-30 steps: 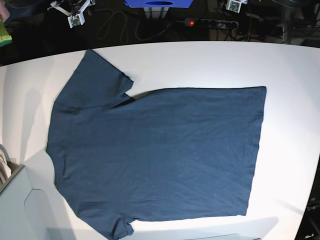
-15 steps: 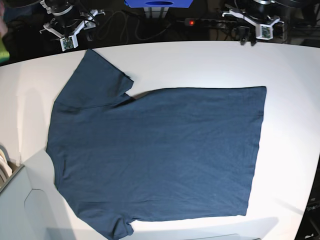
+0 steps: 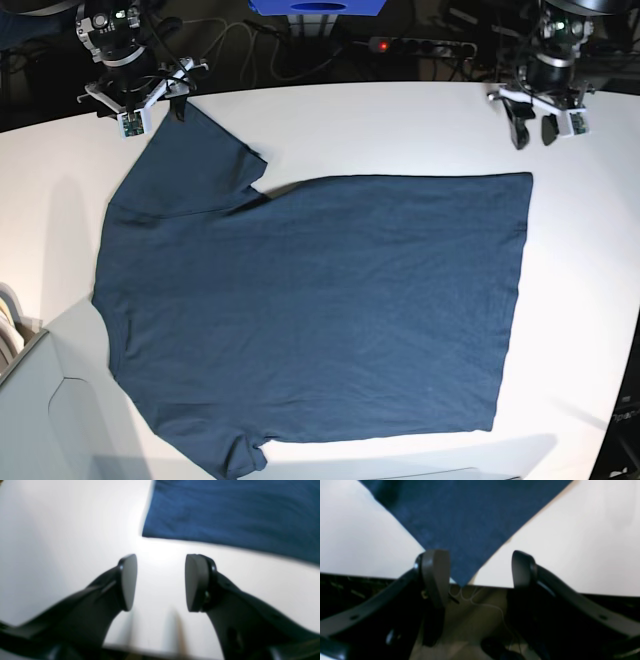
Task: Fold the T-shirt properly
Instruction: 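Move both grippers down to the shirt's shoulder corners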
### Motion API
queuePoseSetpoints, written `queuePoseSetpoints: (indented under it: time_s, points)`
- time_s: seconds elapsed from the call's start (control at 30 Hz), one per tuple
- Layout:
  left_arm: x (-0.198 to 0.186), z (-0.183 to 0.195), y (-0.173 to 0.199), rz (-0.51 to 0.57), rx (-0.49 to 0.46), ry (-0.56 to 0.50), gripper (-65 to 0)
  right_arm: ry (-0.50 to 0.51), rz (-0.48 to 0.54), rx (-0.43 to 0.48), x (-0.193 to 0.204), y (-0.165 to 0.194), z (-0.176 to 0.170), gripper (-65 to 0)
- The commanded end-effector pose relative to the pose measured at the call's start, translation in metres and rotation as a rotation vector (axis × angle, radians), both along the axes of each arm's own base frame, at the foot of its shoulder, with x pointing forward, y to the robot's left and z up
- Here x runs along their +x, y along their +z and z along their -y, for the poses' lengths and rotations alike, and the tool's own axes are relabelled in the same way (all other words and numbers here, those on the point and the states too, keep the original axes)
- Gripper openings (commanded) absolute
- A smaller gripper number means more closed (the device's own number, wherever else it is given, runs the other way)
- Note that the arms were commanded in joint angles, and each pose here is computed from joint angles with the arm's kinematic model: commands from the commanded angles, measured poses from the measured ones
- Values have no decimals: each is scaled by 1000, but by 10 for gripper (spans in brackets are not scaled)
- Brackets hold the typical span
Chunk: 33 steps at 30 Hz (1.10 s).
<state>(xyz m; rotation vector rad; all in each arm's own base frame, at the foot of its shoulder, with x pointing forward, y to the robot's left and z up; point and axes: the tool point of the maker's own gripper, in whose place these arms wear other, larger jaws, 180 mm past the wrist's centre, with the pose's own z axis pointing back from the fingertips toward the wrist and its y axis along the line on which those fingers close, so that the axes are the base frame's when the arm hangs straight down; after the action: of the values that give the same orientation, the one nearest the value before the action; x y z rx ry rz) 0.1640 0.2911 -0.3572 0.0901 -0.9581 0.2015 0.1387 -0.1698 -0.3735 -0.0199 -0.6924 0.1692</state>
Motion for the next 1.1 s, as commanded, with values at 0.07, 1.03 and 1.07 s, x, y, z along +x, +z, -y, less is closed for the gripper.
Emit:
queuePoseSetpoints:
  time_s: [0.07, 1.03, 1.07]
  points:
    - [19, -20, 8, 45, 9, 64, -336, 12, 26, -1, 3, 7, -1, -280]
    - [68, -16, -62, -30, -109, 103, -348, 11, 28, 0, 4, 7, -1, -280]
    - [68, -14, -63, -31, -110, 99, -362, 11, 28, 0, 4, 7, -1, -280]
